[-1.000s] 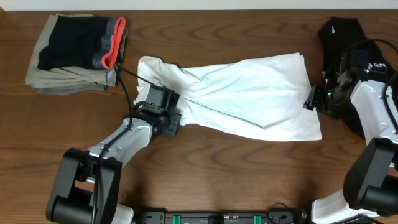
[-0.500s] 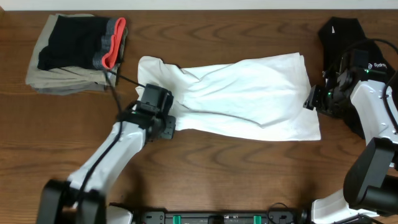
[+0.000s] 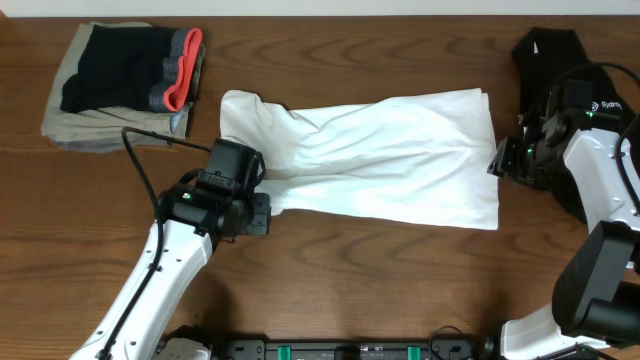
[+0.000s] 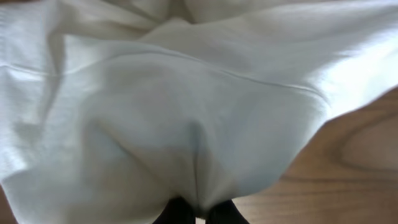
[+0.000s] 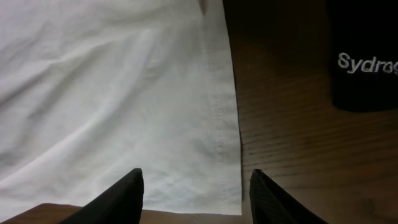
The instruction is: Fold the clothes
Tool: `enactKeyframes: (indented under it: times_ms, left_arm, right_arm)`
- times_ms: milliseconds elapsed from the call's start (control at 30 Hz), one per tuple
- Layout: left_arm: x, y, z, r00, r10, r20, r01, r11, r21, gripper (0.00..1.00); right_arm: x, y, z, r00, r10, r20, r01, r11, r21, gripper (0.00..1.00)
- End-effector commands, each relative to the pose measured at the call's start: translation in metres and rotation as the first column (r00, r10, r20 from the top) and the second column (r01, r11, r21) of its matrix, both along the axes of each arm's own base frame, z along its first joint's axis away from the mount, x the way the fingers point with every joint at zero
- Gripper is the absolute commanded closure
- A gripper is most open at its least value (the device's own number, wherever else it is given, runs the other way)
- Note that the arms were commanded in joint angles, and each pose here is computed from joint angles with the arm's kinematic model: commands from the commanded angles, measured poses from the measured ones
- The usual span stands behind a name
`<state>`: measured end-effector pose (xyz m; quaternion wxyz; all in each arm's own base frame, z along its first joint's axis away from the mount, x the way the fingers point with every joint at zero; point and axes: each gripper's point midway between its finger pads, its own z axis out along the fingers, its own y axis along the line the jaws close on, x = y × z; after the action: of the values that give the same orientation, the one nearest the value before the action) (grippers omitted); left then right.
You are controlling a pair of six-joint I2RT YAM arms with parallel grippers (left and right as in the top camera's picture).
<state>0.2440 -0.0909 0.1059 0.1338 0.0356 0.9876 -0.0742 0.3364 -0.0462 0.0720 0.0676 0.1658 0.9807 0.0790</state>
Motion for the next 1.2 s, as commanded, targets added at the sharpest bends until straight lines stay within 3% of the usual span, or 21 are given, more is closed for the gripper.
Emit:
enactKeyframes:
  times_ms: [0,200,533,733,800,867,967,1033,1167]
  left_arm:
    - [-0.004,-0.012,0.002,0.999,-0.004,-0.034,0.002,0.998,-0.068,0.94]
    - [0.018,-0.018,0.007,0.999,-0.004,0.052,0.009,0.996,-0.091,0.94]
    - [0.074,0.009,-0.018,0.978,0.072,0.194,-0.093,0.991,0.101,0.94]
    - [0.119,0.007,-0.042,0.955,0.089,0.284,-0.129,0.983,0.127,0.93]
    - [0.132,0.003,-0.047,0.945,0.091,0.316,-0.132,0.985,0.113,0.84]
    - [0.142,0.0,-0.05,0.935,0.095,0.341,-0.137,0.985,0.1,0.54]
    - [0.149,0.002,-0.049,0.926,0.106,0.361,-0.148,0.985,0.09,0.22]
    - [0.149,0.006,-0.047,0.924,0.117,0.364,-0.16,0.983,0.088,0.13]
    - [0.135,0.02,-0.044,0.941,0.135,0.31,-0.177,0.978,0.114,0.12]
  right_arm:
    - [0.001,0.007,0.008,1.0,0.001,0.023,-0.001,1.0,0.012,0.47]
    - [0.002,0.008,0.008,1.0,0.003,0.028,-0.004,1.0,0.017,0.47]
    - [0.001,0.009,0.008,1.0,0.005,0.024,-0.005,1.0,0.017,0.48]
    - [0.002,0.009,0.008,1.0,0.005,0.025,-0.006,1.0,0.016,0.48]
    - [0.002,0.009,0.008,1.0,0.005,0.025,-0.006,1.0,0.016,0.47]
    - [0.002,0.009,0.008,1.0,0.005,0.024,-0.006,1.0,0.016,0.48]
    - [0.002,0.009,0.008,1.0,0.005,0.025,-0.006,1.0,0.016,0.47]
    - [0.002,0.009,0.008,1.0,0.005,0.027,-0.006,1.0,0.016,0.48]
    - [0.003,0.009,0.008,1.0,0.005,0.029,-0.006,1.0,0.015,0.48]
